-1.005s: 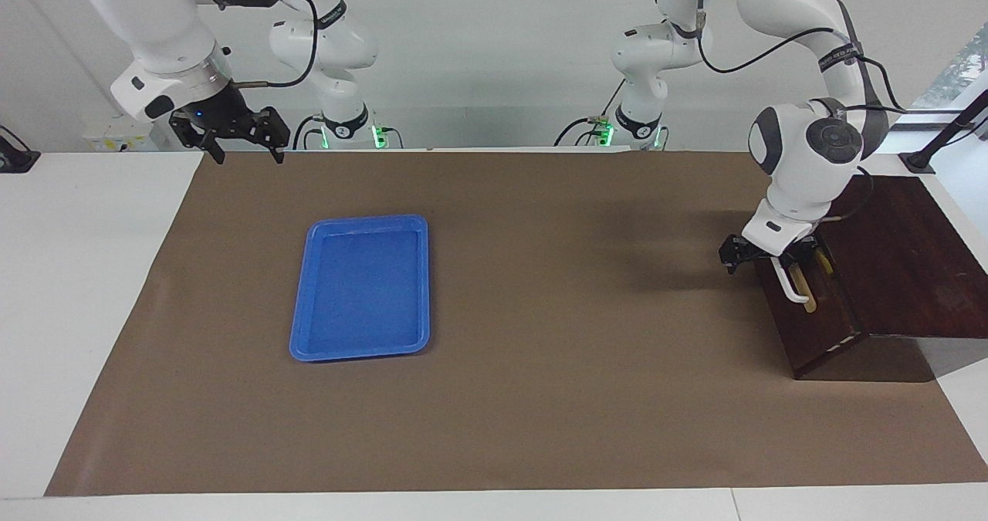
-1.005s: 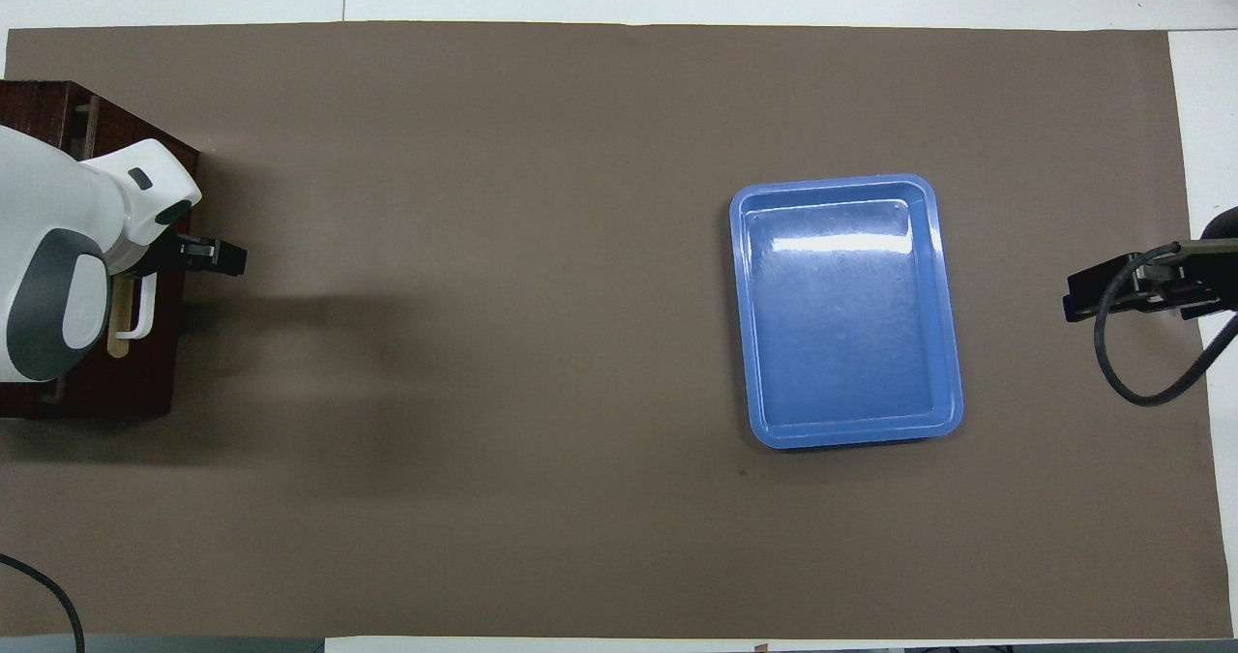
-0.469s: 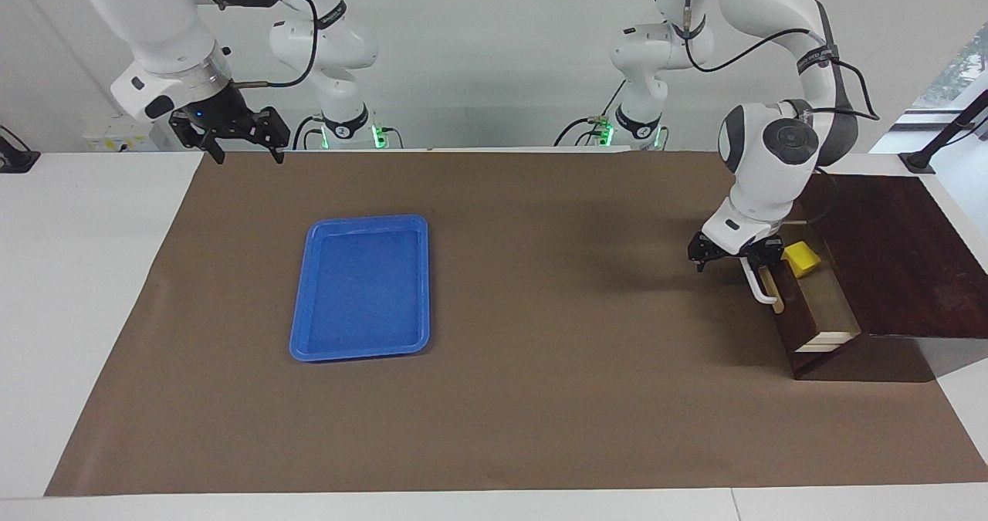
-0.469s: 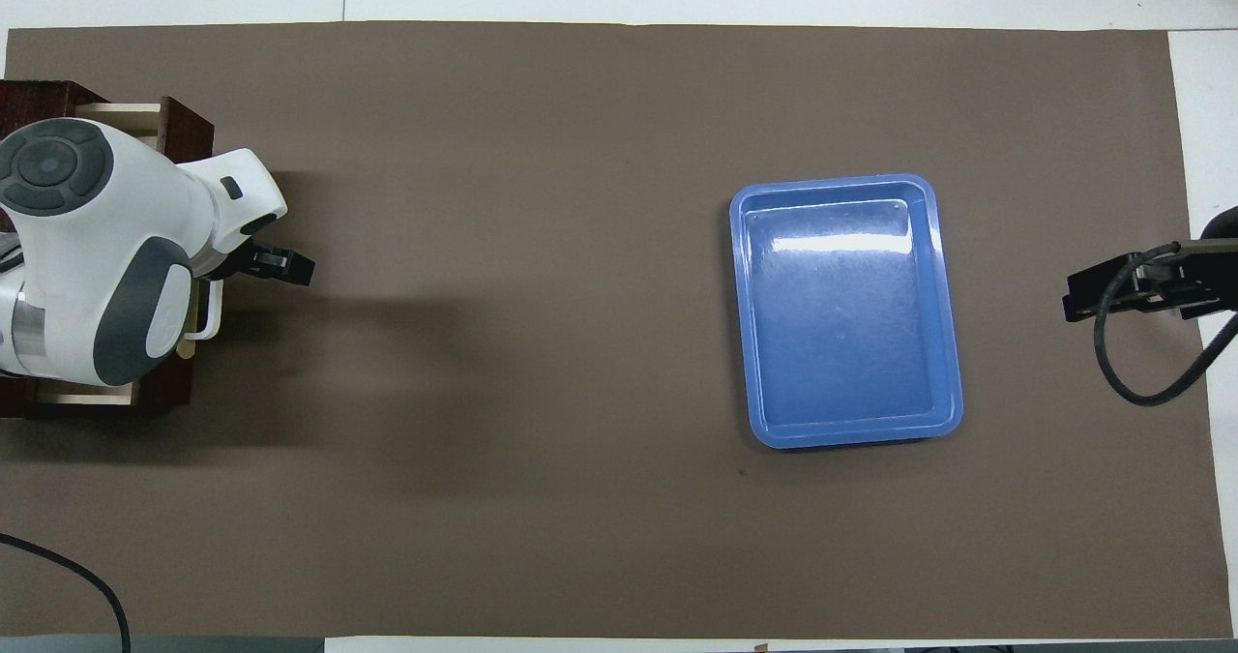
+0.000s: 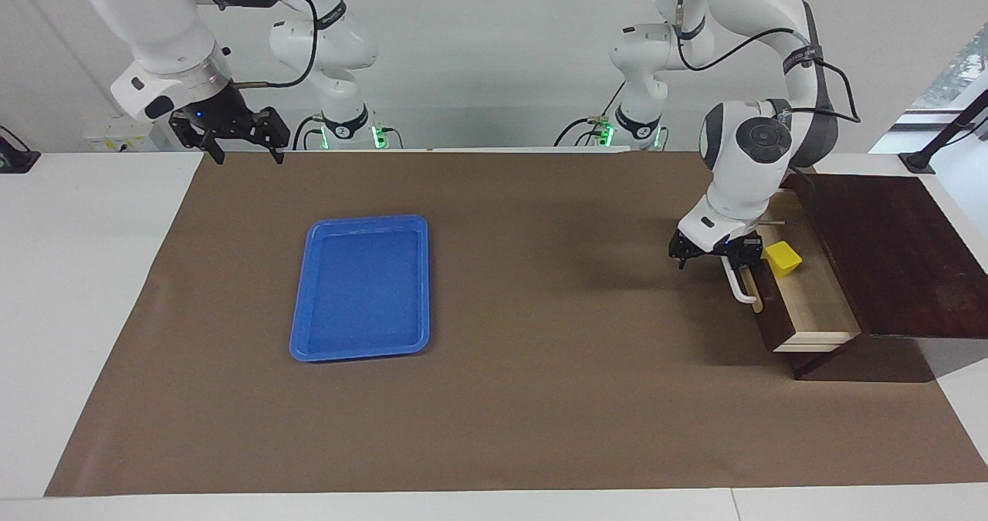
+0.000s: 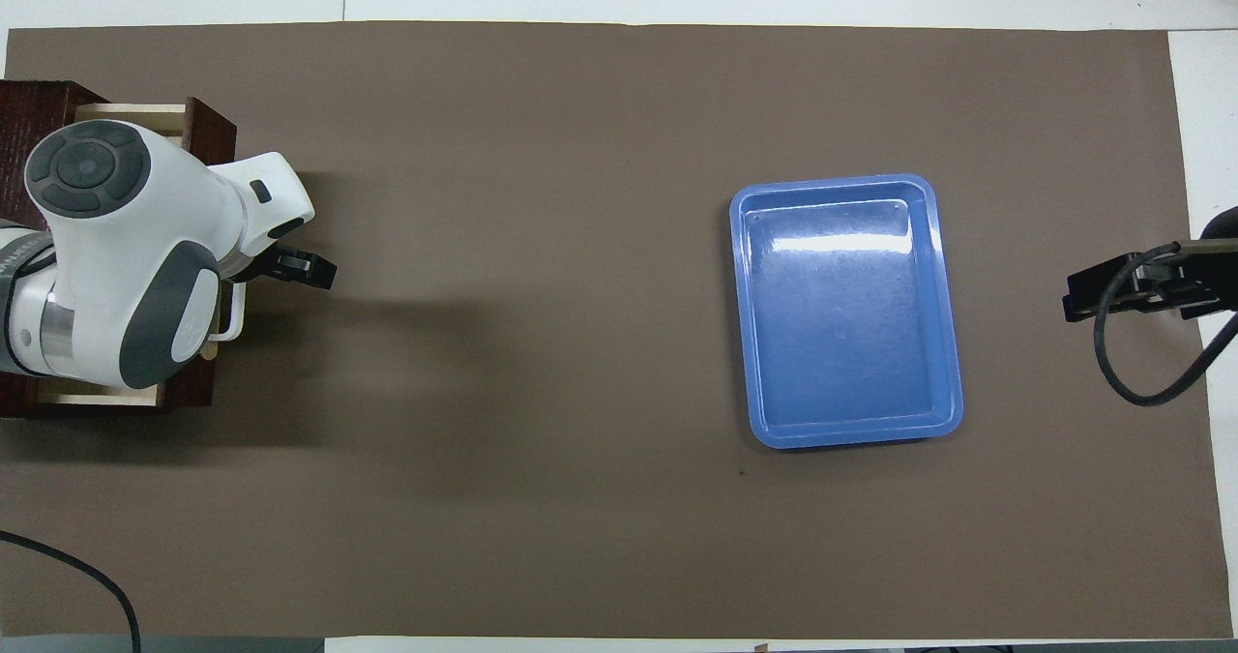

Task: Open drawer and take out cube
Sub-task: 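Pull the drawer open toward the robot with the left gripper, then reach into the open drawer and grasp the yellow cube with the left gripper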

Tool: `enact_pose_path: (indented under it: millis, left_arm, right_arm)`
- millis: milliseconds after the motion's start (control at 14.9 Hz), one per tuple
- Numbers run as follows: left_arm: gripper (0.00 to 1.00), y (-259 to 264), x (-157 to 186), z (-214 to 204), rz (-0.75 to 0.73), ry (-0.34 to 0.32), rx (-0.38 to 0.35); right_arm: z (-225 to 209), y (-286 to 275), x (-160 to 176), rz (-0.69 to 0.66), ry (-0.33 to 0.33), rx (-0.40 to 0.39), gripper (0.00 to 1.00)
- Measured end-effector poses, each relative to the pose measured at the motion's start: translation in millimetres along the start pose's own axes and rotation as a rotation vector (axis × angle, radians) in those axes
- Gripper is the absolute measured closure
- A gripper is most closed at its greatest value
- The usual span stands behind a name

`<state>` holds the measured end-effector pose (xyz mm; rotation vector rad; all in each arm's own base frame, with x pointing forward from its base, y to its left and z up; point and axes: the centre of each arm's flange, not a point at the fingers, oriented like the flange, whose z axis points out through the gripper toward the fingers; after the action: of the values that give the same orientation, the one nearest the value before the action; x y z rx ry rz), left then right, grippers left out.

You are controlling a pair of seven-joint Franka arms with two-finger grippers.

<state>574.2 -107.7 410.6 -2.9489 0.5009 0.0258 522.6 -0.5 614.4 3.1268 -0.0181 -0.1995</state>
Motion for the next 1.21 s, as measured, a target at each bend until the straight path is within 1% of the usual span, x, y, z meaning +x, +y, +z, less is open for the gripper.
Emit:
enact_pose_path:
  millis: [134, 335, 536, 603, 737, 938, 1206]
  left_arm:
    - [0.0, -2, 4, -24, -0.004, -0.018, 0.005]
    - [0.0, -11, 10, -68, -0.024, -0.02, 0.004]
    - [0.0, -20, 12, -102, -0.097, -0.001, -0.046]
    - [0.0, -25, 10, -109, -0.155, 0.001, -0.05]
    - [0.0, -43, 4, -117, -0.322, 0.003, -0.049]
    - [0.0, -70, -8, -123, -0.606, -0.003, -0.048]
    - [0.0, -93, -17, -121, -0.968, -0.026, -0.043]
  right_arm:
    - [0, 0, 0, 0.0, 0.0, 0.0, 0.0]
    - [0, 0, 0, 0.0, 0.0, 0.0, 0.0]
    - [0, 0, 0, 0.0, 0.0, 0.0, 0.0]
    - [0, 0, 0, 0.0, 0.0, 0.0, 0.0]
    - [0, 0, 0, 0.0, 0.0, 0.0, 0.0]
    - [0, 0, 0, 0.0, 0.0, 0.0, 0.0]
    - [0, 0, 0, 0.0, 0.0, 0.0, 0.0]
